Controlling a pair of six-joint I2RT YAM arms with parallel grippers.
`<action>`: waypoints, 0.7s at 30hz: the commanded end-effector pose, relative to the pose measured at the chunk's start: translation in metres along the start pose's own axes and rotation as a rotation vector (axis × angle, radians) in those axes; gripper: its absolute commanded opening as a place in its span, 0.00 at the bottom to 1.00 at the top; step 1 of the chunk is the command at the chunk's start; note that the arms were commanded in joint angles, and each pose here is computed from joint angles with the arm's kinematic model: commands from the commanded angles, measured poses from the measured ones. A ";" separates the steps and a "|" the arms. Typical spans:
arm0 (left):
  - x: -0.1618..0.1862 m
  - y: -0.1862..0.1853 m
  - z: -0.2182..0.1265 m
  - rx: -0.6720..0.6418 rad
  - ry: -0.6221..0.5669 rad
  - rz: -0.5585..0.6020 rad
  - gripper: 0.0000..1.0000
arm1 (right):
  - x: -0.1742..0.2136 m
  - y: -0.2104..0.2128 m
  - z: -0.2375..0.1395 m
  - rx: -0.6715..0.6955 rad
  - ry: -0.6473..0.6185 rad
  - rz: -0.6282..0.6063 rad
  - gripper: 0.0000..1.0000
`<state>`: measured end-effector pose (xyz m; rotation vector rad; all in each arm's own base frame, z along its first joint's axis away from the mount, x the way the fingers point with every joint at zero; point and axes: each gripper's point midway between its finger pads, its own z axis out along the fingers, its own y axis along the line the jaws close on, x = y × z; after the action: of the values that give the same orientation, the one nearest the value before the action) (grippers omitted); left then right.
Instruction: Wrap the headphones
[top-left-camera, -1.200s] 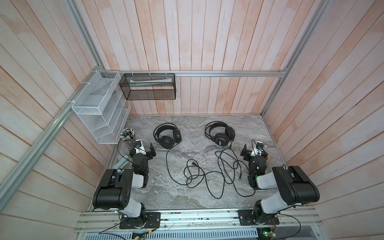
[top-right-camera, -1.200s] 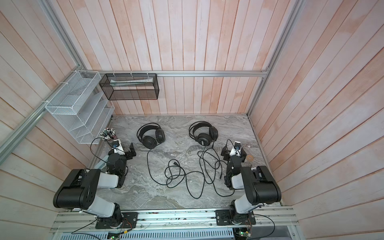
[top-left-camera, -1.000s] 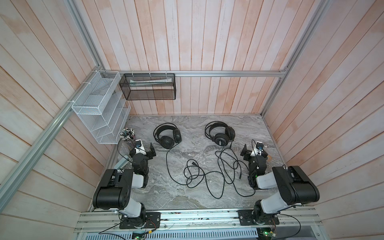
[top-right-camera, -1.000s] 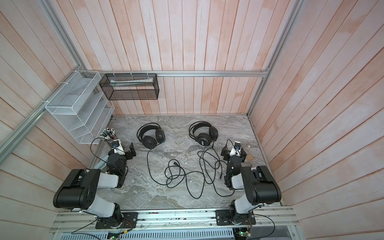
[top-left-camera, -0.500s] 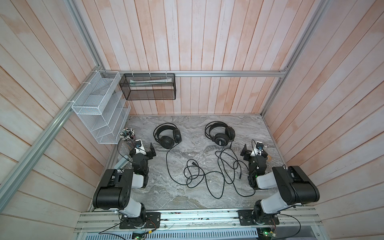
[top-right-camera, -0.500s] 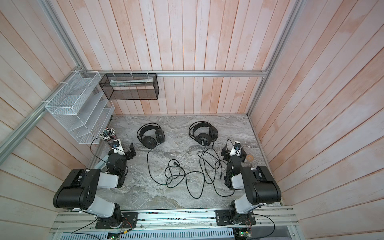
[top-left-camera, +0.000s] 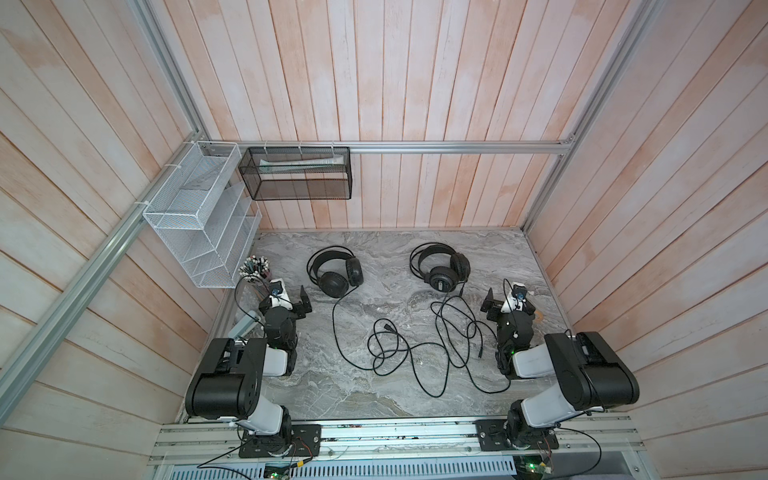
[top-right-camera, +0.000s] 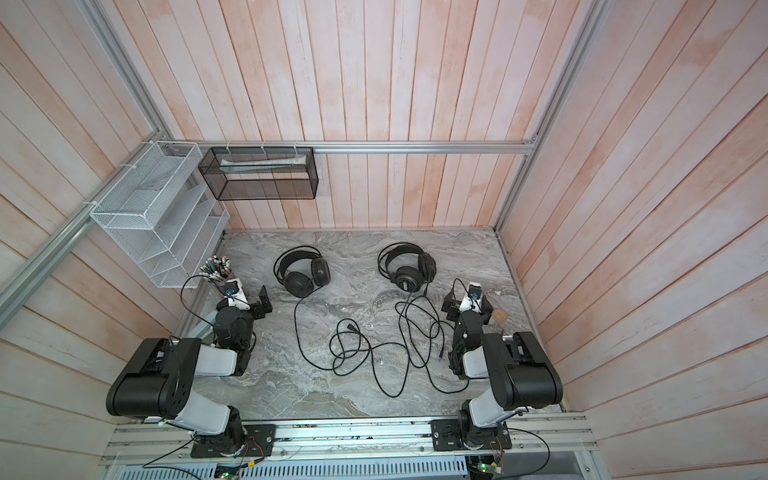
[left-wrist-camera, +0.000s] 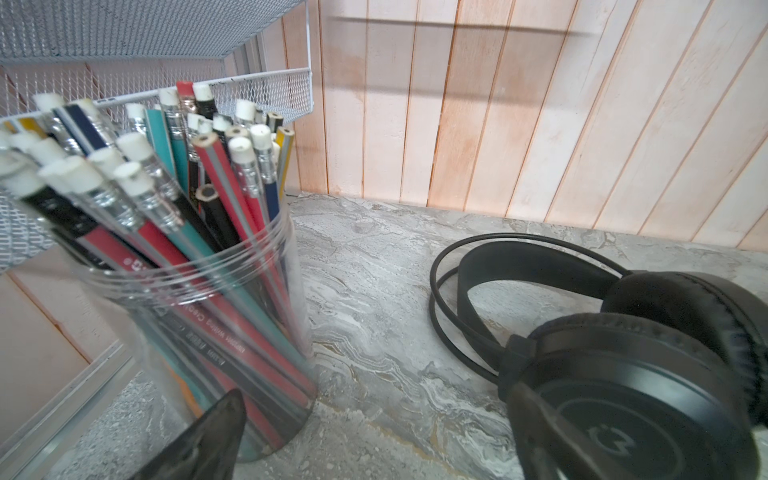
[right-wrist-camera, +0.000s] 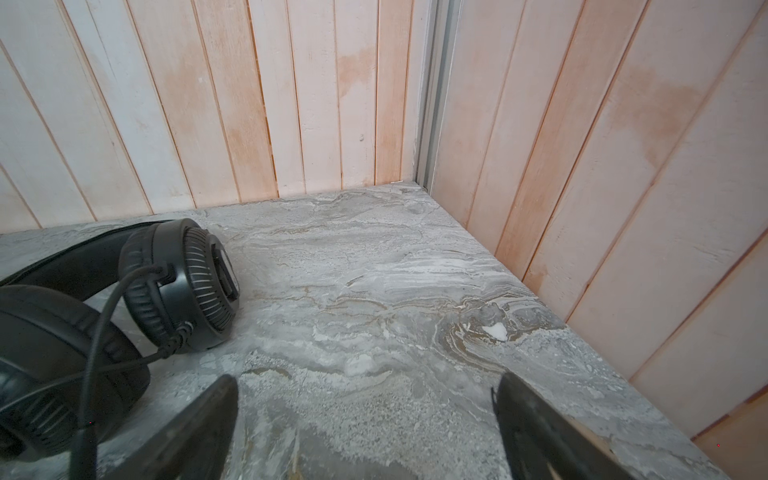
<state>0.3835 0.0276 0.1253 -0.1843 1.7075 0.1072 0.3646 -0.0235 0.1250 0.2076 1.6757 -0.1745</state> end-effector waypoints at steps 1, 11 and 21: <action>-0.004 -0.001 0.000 0.005 -0.014 0.009 0.99 | -0.025 0.004 0.002 -0.003 -0.023 -0.006 0.97; -0.011 0.003 -0.001 -0.016 -0.039 0.001 0.99 | -0.139 -0.009 -0.036 0.010 -0.169 0.498 0.98; -0.124 0.020 -0.031 -0.122 -0.043 -0.297 0.99 | -0.163 -0.017 -0.066 -0.081 -0.194 0.837 1.00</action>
<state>0.3768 0.0459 0.2506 -0.3919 1.5311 0.0700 0.3130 -0.0421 0.3014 0.7852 1.2344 0.3996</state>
